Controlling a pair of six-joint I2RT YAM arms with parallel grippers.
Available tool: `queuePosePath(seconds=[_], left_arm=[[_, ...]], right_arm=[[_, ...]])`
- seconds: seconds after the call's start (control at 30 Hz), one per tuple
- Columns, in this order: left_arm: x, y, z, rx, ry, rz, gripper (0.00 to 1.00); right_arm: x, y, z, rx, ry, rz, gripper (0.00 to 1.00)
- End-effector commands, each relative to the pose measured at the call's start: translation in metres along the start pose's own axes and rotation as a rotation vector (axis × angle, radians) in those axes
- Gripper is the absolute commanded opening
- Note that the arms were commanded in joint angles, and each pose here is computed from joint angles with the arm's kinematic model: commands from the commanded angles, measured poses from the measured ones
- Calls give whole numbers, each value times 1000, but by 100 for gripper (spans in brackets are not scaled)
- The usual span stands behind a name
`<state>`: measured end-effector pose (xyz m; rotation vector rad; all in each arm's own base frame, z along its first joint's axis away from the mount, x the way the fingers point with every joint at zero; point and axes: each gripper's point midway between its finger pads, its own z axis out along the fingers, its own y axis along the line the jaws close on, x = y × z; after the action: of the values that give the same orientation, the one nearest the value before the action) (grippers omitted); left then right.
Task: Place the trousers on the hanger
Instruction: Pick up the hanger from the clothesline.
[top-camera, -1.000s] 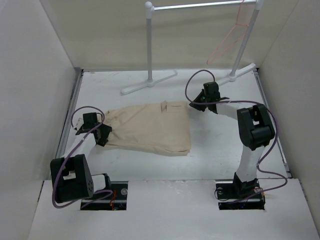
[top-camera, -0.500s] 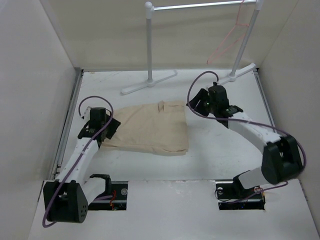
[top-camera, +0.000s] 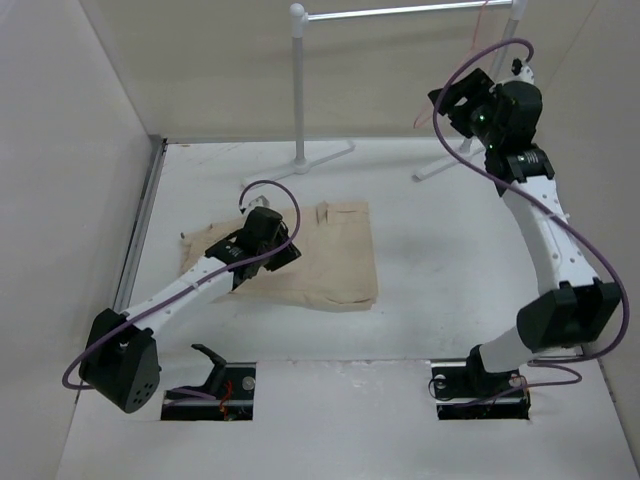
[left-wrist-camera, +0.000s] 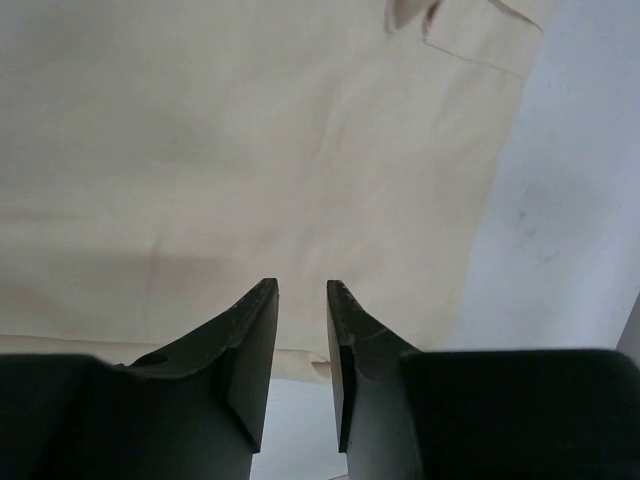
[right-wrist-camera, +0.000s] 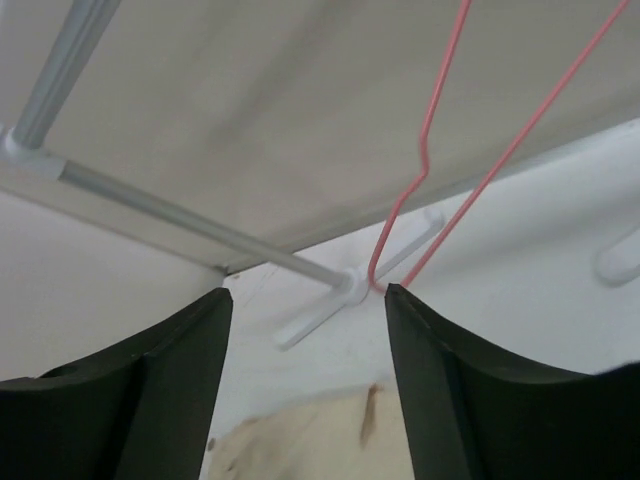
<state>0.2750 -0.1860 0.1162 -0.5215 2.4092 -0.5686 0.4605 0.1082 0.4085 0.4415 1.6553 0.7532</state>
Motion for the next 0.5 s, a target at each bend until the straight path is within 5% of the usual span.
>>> queuePosePath(seconds=[0.0, 0.47], left_arm=[[-8, -25, -7, 81, -35, 59, 26], [7, -9, 4, 63, 22, 47, 31]], right_arm=[[-17, -12, 21, 31, 9, -39, 72], [-15, -21, 96, -71, 80, -36, 57]])
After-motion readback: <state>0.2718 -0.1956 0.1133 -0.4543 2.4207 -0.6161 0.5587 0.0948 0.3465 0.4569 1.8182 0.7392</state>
